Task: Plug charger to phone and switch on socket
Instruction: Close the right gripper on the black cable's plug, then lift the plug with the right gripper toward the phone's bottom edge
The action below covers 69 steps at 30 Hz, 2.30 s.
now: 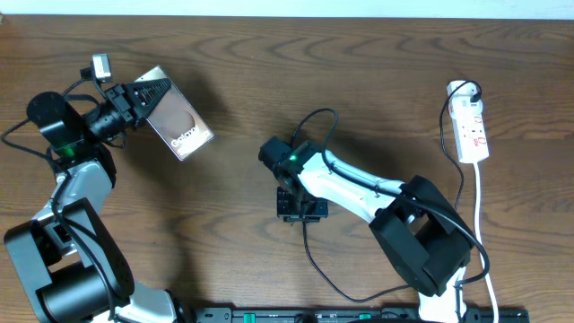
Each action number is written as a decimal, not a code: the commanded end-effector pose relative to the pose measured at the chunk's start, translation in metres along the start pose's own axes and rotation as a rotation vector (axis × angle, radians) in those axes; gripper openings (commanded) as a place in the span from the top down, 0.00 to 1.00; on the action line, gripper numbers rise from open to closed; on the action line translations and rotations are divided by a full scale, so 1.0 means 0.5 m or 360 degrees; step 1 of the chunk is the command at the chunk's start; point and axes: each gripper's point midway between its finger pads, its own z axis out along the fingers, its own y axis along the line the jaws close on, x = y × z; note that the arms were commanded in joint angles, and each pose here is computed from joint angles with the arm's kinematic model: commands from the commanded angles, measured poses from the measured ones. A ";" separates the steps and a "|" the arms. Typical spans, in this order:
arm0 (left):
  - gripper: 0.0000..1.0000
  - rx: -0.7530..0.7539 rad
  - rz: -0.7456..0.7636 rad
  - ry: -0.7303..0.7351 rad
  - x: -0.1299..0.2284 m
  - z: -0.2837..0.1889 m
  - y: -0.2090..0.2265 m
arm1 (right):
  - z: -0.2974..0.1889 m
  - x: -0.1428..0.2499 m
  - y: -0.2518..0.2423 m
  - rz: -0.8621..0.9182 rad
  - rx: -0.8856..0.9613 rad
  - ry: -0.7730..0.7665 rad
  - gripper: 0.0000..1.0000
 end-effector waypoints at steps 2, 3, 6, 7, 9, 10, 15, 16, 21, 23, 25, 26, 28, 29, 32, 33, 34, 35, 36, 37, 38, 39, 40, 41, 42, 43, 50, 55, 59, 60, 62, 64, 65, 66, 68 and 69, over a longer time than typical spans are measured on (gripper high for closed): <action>0.93 0.0016 0.0034 0.0025 0.004 -0.002 -0.004 | 0.009 -0.016 -0.011 0.0045 0.0023 -0.0012 0.70; 0.93 0.0016 0.0034 0.0025 0.004 -0.002 -0.004 | 0.009 -0.016 -0.011 0.0046 0.0023 -0.0013 0.70; 0.92 0.0016 0.0034 0.0025 0.004 -0.002 -0.004 | 0.009 -0.017 -0.012 0.0046 0.0027 -0.0017 0.71; 0.92 0.0016 0.0034 0.0025 0.004 -0.002 -0.004 | 0.009 -0.017 -0.012 0.0047 0.0027 -0.0015 0.74; 0.93 0.0016 0.0034 0.0025 0.004 -0.002 -0.004 | 0.009 -0.016 -0.012 0.0046 0.0028 -0.0015 0.77; 0.93 0.0016 0.0034 0.0025 0.004 -0.002 -0.004 | 0.010 -0.015 -0.012 0.0045 0.0030 -0.0013 0.81; 0.93 0.0016 0.0034 0.0025 0.004 -0.002 -0.004 | 0.010 -0.015 -0.013 0.0044 0.0031 -0.0011 0.93; 0.93 0.0016 0.0034 0.0025 0.004 -0.002 -0.004 | 0.010 -0.015 -0.013 0.0045 0.0030 -0.0011 0.97; 0.92 0.0016 0.0034 0.0025 0.004 -0.002 -0.004 | 0.008 -0.013 -0.008 0.0022 -0.0008 0.0019 0.99; 0.93 0.0016 0.0034 0.0025 0.004 -0.002 -0.004 | 0.004 -0.010 0.000 -0.0011 -0.0072 0.0064 0.99; 0.93 0.0016 0.0034 0.0025 0.004 -0.002 -0.004 | -0.003 -0.009 0.011 -0.0052 -0.0168 0.0122 0.99; 0.93 0.0016 0.0034 0.0025 0.004 -0.002 -0.004 | -0.010 -0.009 0.022 -0.0100 -0.0245 0.0152 0.99; 0.93 0.0016 0.0034 0.0025 0.004 -0.002 -0.004 | -0.033 -0.008 0.061 -0.0288 -0.0505 0.0221 0.99; 0.93 0.0016 0.0034 0.0025 0.004 -0.002 -0.004 | -0.051 -0.007 0.083 -0.0391 -0.0660 0.0251 0.99; 0.93 0.0017 0.0034 0.0026 0.004 -0.002 -0.004 | -0.125 0.004 0.134 -0.0768 -0.1199 0.0288 0.99; 0.93 0.0016 0.0033 0.0025 0.004 -0.002 -0.004 | -0.161 0.003 0.139 -0.0938 -0.1425 0.0249 0.99; 0.93 0.0016 0.0034 0.0025 0.004 -0.002 -0.004 | -0.174 -0.003 0.136 -0.1012 -0.1502 0.0205 0.99; 0.92 0.0016 0.0033 0.0025 0.004 -0.002 -0.004 | -0.178 -0.010 0.131 -0.1055 -0.1527 0.0168 0.99; 0.92 0.0017 0.0033 0.0026 0.004 -0.002 -0.004 | -0.180 -0.018 0.125 -0.1084 -0.1533 0.0131 0.99; 0.93 0.0017 0.0033 0.0026 0.004 -0.002 -0.004 | -0.181 -0.027 0.120 -0.1104 -0.1539 0.0097 0.99; 0.92 0.0016 0.0033 0.0025 0.004 -0.002 -0.004 | -0.184 -0.039 0.114 -0.1110 -0.1547 0.0061 0.99; 0.93 0.0017 0.0032 0.0026 0.004 -0.002 -0.004 | -0.189 -0.045 0.111 -0.1132 -0.1569 0.0031 0.99; 0.93 0.0017 0.0032 0.0026 0.005 -0.002 -0.004 | -0.197 -0.047 0.112 -0.1175 -0.1614 0.0001 0.99; 0.93 0.0019 0.0032 0.0031 0.006 -0.002 -0.005 | -0.213 -0.045 0.115 -0.1259 -0.1706 -0.0048 0.99; 0.92 0.0023 0.0032 0.0038 0.007 -0.002 -0.005 | -0.236 -0.039 0.121 -0.1362 -0.1833 -0.0107 0.99; 0.93 0.0028 0.0032 0.0048 0.009 -0.002 -0.007 | -0.248 -0.034 0.124 -0.1416 -0.1903 -0.0140 0.99; 0.93 0.0078 -0.0027 0.0158 0.035 0.007 -0.019 | -0.289 0.008 0.162 -0.1816 -0.2171 -0.0363 0.99; 0.92 0.0114 -0.0032 0.0241 0.058 0.027 -0.030 | -0.298 0.034 0.205 -0.1986 -0.2244 -0.0414 0.99; 0.93 0.0131 -0.0029 0.0278 0.069 0.037 -0.035 | -0.308 0.037 0.229 -0.2008 -0.2277 -0.0405 0.99; 0.92 0.0138 -0.0028 0.0293 0.073 0.039 -0.037 | -0.310 0.036 0.233 -0.2007 -0.2279 -0.0404 0.99; 0.93 0.0151 -0.0028 0.0321 0.079 0.043 -0.042 | -0.316 0.025 0.242 -0.1975 -0.2271 -0.0400 0.99; 0.93 0.0149 -0.0042 0.0320 0.079 0.044 -0.042 | -0.319 0.012 0.248 -0.1936 -0.2248 -0.0399 0.99; 0.93 0.0148 -0.0042 0.0317 0.079 0.044 -0.041 | -0.321 0.003 0.252 -0.1901 -0.2231 -0.0395 0.99; 0.92 0.0145 -0.0042 0.0311 0.077 0.044 -0.041 | -0.323 -0.002 0.255 -0.1883 -0.2223 -0.0396 0.99; 0.93 0.0139 -0.0047 0.0298 0.075 0.045 -0.040 | -0.328 -0.011 0.262 -0.1858 -0.2215 -0.0404 0.99; 0.92 0.0139 -0.0049 0.0296 0.074 0.046 -0.041 | -0.331 -0.013 0.265 -0.1851 -0.2218 -0.0405 0.99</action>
